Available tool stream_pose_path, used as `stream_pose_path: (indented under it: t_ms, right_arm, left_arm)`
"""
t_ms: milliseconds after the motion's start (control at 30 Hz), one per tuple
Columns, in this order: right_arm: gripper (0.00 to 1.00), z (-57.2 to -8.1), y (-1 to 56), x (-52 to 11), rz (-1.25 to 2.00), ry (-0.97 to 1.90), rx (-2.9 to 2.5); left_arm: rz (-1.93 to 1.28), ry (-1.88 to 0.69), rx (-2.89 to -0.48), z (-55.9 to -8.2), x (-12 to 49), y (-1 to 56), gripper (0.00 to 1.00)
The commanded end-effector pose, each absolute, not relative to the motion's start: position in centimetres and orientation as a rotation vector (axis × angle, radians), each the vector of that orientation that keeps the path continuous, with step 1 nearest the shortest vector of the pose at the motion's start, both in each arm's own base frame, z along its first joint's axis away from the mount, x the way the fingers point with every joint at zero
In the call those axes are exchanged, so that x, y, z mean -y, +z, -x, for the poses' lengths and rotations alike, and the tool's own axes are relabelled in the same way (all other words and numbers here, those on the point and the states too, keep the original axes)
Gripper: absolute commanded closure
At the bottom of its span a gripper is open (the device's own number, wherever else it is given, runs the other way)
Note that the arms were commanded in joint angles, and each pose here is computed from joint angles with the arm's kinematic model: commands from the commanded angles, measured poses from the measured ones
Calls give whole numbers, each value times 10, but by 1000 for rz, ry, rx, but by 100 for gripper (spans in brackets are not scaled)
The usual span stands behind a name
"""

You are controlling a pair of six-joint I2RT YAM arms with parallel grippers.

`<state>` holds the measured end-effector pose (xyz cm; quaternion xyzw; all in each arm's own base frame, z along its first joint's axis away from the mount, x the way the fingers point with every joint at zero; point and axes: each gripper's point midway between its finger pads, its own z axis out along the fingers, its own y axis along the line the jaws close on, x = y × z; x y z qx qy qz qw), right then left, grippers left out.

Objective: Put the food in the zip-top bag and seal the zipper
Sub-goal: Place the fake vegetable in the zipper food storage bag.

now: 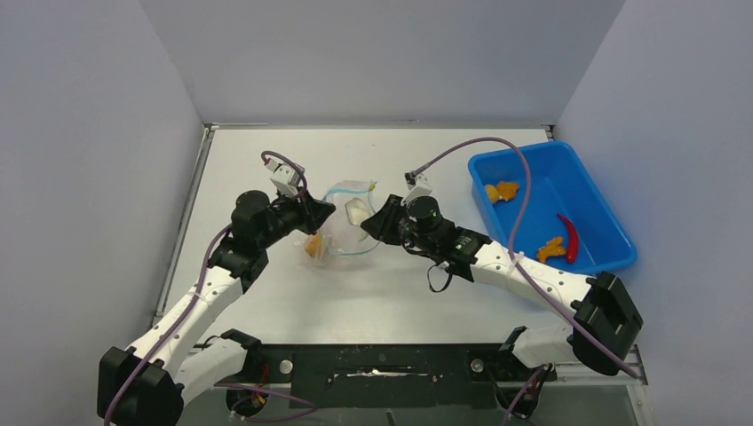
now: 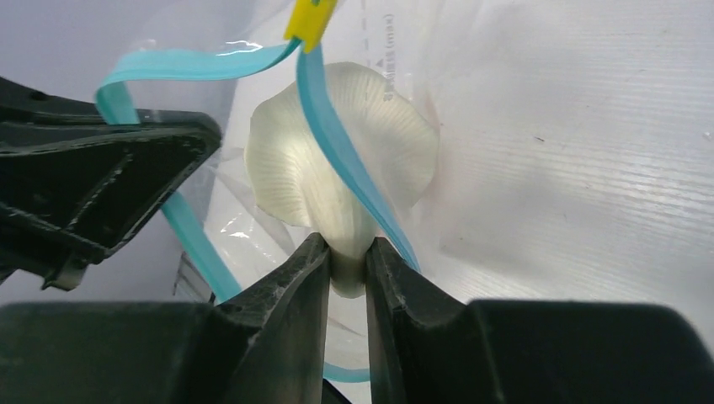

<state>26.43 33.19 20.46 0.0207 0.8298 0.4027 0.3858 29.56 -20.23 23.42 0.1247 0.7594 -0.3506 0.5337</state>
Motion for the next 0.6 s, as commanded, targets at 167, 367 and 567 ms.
stream_pose_path:
  t_ms: [167,367,567]
  right_arm:
    - [69,-285,220,-333,-77,959,-2073]
    - [57,-280,230,-346,29,1018,-2047]
    - [51,-270,248,-346,192,1018,-2006]
  left_arm:
    - [-320,-837,-1745,-296,204,250,100]
    - [-364,-814,-1769,-296,204,243,100]
    - [-411,-740,-1785,-297,198,246,100]
